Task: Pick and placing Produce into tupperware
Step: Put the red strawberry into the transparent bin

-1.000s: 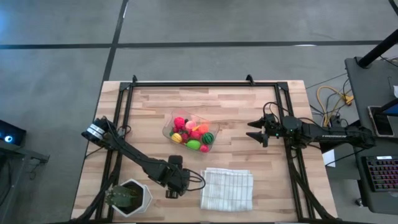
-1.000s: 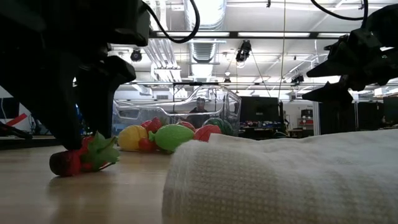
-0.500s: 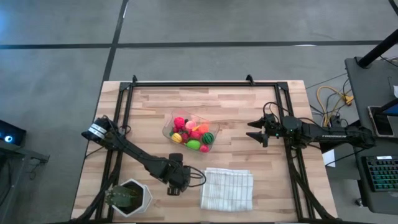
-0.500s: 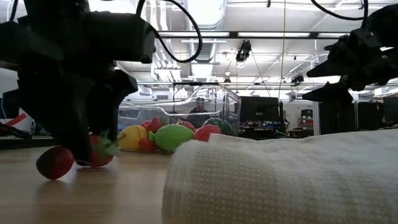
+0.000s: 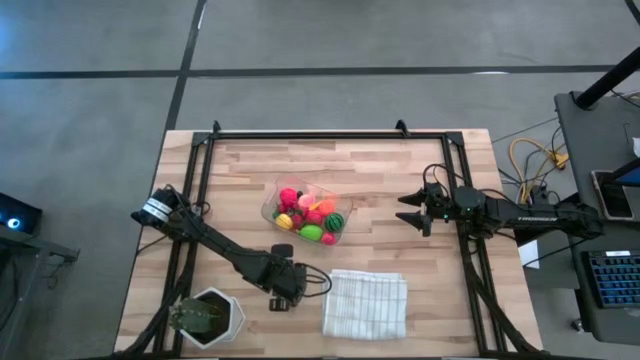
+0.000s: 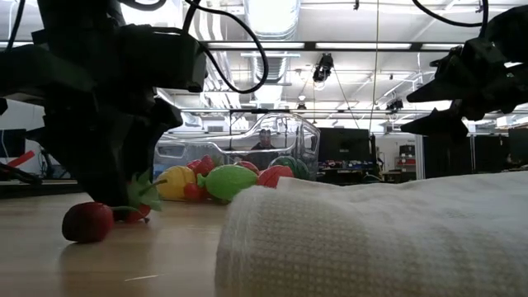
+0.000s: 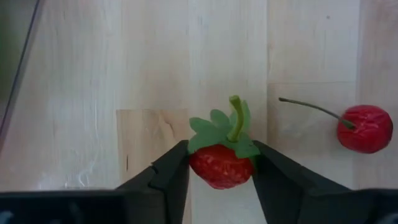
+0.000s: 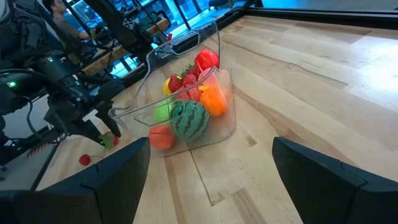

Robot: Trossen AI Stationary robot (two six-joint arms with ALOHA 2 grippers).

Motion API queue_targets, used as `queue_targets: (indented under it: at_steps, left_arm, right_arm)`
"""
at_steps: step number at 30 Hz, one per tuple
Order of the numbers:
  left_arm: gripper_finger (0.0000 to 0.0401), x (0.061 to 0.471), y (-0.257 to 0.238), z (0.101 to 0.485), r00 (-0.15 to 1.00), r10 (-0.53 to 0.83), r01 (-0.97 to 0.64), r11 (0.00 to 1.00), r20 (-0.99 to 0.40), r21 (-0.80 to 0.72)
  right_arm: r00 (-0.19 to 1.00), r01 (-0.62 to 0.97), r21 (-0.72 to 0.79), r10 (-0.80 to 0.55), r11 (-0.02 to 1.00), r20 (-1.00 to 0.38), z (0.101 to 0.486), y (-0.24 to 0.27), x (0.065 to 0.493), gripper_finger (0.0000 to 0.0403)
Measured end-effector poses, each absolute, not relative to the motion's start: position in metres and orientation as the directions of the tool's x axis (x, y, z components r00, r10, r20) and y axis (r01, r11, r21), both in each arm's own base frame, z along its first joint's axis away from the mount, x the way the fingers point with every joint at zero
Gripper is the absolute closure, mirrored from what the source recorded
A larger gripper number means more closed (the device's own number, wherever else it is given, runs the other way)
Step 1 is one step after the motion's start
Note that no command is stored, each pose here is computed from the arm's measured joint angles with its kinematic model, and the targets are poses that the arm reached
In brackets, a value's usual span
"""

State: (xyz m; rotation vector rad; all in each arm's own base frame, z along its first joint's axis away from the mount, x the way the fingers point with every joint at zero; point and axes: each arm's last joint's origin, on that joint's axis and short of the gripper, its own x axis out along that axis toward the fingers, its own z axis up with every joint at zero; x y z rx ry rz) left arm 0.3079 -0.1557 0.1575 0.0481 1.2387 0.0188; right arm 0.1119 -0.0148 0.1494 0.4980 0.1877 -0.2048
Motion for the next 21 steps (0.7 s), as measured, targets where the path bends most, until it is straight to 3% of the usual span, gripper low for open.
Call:
queue_targets:
  at_steps: [4, 9, 12, 21]
  left_arm:
    - [0.0281, 0.308, -0.156, 0.158, 0.327, 0.040, 0.011, 0.999, -0.944, 0.046]
    - [0.0257, 0.309, -0.156, 0.165, 0.330, 0.038, 0.011, 0.999, -0.943, 0.044]
    - [0.0249, 0.311, -0.157, 0.179, 0.341, 0.034, 0.012, 0.999, -0.939, 0.041]
    - [0.0279, 0.323, -0.138, 0.232, 0.419, 0.138, 0.035, 0.985, -0.898, 0.168]
  right_arm:
    - [0.962, 0.239, 0.453, -0.148, 0.859, -0.227, 0.149, -0.015, 0.112, 0.0074]
    - [0.962, 0.239, 0.453, -0.148, 0.859, -0.228, 0.149, -0.015, 0.112, 0.0074]
    - [0.962, 0.239, 0.453, -0.148, 0.859, -0.227, 0.149, -0.015, 0.112, 0.0074]
    - [0.962, 0.239, 0.453, -0.148, 0.859, -0.227, 0.149, -0.015, 0.112, 0.0074]
